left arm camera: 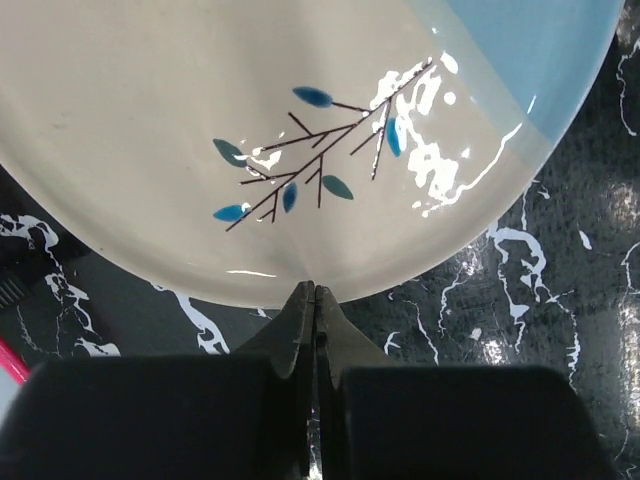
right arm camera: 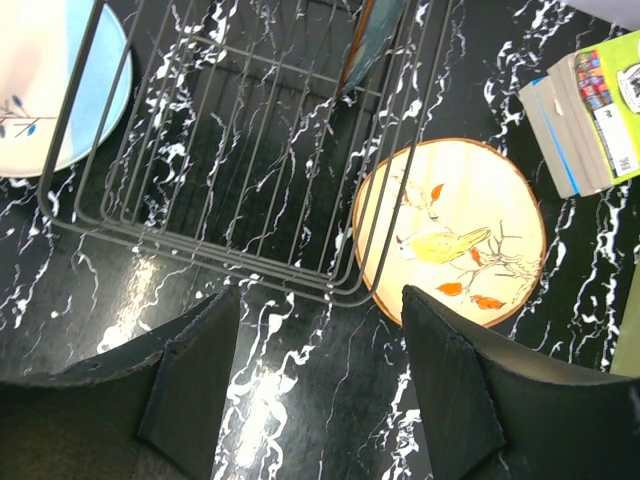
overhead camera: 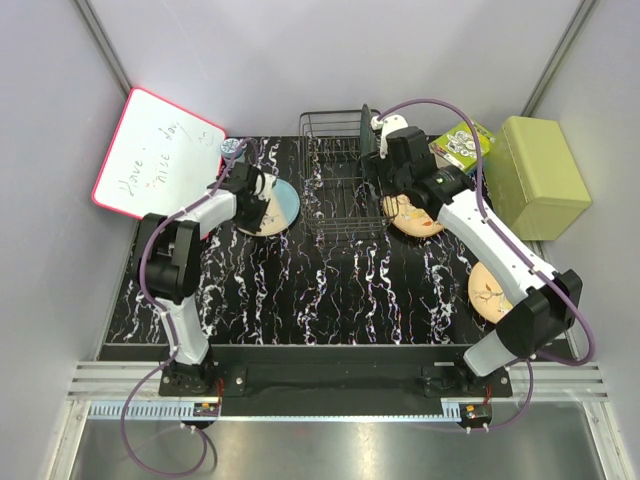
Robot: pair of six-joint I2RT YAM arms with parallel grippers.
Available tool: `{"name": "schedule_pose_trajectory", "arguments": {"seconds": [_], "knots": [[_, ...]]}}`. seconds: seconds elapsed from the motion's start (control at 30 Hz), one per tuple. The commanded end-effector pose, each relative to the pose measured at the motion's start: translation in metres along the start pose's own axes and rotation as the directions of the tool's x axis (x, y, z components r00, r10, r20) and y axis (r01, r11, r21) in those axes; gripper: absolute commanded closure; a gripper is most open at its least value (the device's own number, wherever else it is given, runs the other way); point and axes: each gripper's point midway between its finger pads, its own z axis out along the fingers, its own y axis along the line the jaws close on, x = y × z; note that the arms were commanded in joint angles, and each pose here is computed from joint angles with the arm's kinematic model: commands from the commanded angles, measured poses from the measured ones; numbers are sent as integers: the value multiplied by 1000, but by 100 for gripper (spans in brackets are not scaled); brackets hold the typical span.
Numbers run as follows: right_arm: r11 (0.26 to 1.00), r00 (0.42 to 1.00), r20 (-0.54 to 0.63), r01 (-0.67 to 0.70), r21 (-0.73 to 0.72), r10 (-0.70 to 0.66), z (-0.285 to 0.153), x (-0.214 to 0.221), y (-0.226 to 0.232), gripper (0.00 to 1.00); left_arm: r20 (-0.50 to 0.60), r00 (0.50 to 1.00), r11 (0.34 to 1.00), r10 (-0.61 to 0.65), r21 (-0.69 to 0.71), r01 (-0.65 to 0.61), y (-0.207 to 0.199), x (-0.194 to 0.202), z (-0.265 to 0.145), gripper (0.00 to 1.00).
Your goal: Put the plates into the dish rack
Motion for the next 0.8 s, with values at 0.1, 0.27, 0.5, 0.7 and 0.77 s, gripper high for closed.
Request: {"name": "schedule_pose_trajectory", "arguments": {"seconds": [0.1,0.27,0.5,0.7,0.77], "knots": [[998,999,44,-26,-51,29,-15,-4,7,27,-237,962,990,138,50,-130,-12,86,0,100],[997,999,24,-22,-68,24,-15,5,10,27,-294,940,983,171,112,-144,-26,124,-26,100],[992,998,-17,-55,-114,53,-18,22,19,26,-369,889,954,270,224,-197,-37,167,-54,100],[989,998,-45,-56,-135,50,-20,33,23,26,-402,820,908,408,274,-317,-41,195,-72,100],[990,998,-49,-51,-135,45,-20,34,23,26,-427,797,900,426,293,-324,-42,206,-77,100]]}}
